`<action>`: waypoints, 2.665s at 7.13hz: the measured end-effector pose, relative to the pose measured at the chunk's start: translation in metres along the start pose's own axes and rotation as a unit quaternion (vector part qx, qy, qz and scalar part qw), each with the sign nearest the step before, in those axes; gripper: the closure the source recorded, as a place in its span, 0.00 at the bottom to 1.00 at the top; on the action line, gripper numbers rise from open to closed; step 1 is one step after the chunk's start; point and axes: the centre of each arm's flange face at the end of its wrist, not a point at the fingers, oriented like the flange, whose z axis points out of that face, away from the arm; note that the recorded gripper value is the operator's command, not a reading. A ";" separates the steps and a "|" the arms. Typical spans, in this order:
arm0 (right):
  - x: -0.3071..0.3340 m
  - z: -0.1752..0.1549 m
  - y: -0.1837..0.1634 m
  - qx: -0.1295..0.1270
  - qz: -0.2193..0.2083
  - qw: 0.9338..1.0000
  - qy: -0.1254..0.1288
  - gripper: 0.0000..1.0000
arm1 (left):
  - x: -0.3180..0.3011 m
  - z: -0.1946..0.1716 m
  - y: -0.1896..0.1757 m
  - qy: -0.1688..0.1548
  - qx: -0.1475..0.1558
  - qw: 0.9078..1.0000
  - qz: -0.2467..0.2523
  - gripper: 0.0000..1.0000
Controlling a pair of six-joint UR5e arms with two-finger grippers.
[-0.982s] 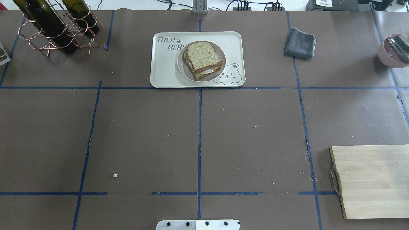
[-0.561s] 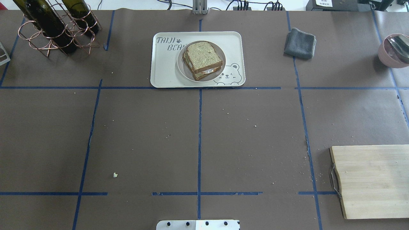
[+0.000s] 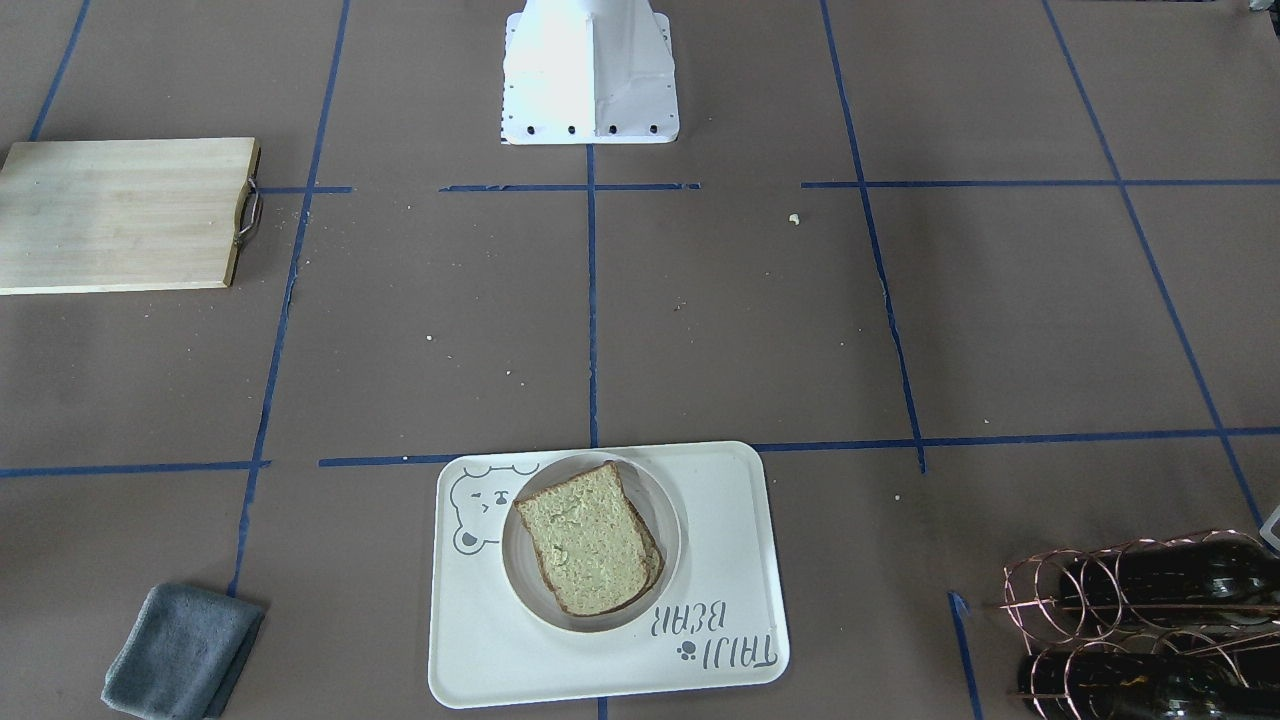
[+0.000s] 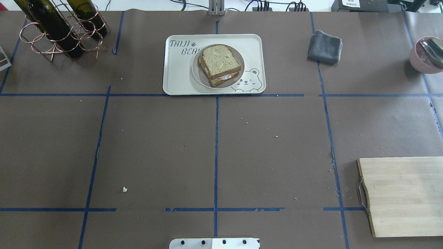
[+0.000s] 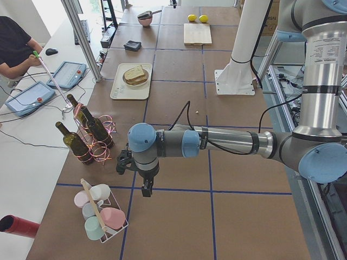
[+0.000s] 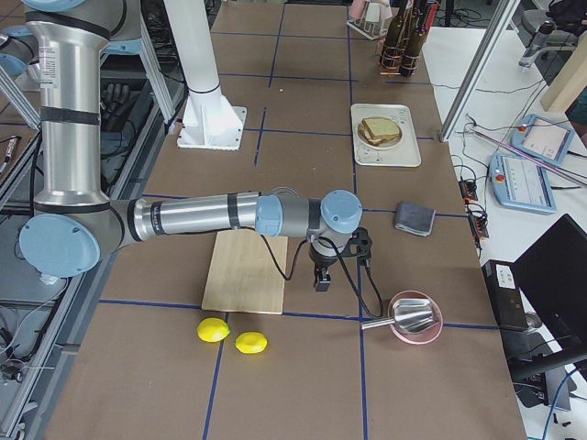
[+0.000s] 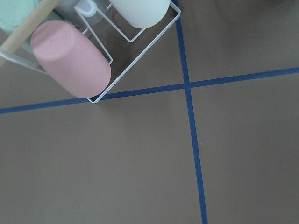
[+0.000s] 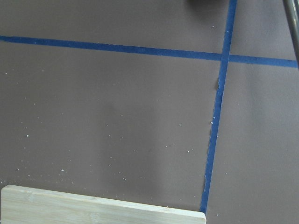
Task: Make sandwich and place on tray
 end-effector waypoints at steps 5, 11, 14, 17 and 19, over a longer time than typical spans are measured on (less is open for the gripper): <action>0.003 0.003 0.002 -0.003 0.004 1.000 -0.002 0.00 | 0.014 0.009 0.002 0.020 -0.028 0.999 -0.013 0.00; 0.000 -0.001 0.000 0.001 -0.007 1.000 0.003 0.00 | 0.027 0.017 -0.003 0.022 -0.022 0.999 0.034 0.00; 0.006 -0.001 -0.001 -0.001 -0.006 1.000 0.030 0.00 | 0.025 0.020 0.002 0.023 -0.021 0.998 0.046 0.00; 0.014 0.005 0.004 -0.008 0.005 0.999 0.034 0.00 | 0.023 0.021 0.004 0.023 -0.022 0.998 0.045 0.00; 0.015 0.005 0.004 -0.007 0.005 0.999 0.034 0.00 | 0.022 0.022 0.003 0.024 -0.023 0.999 0.043 0.00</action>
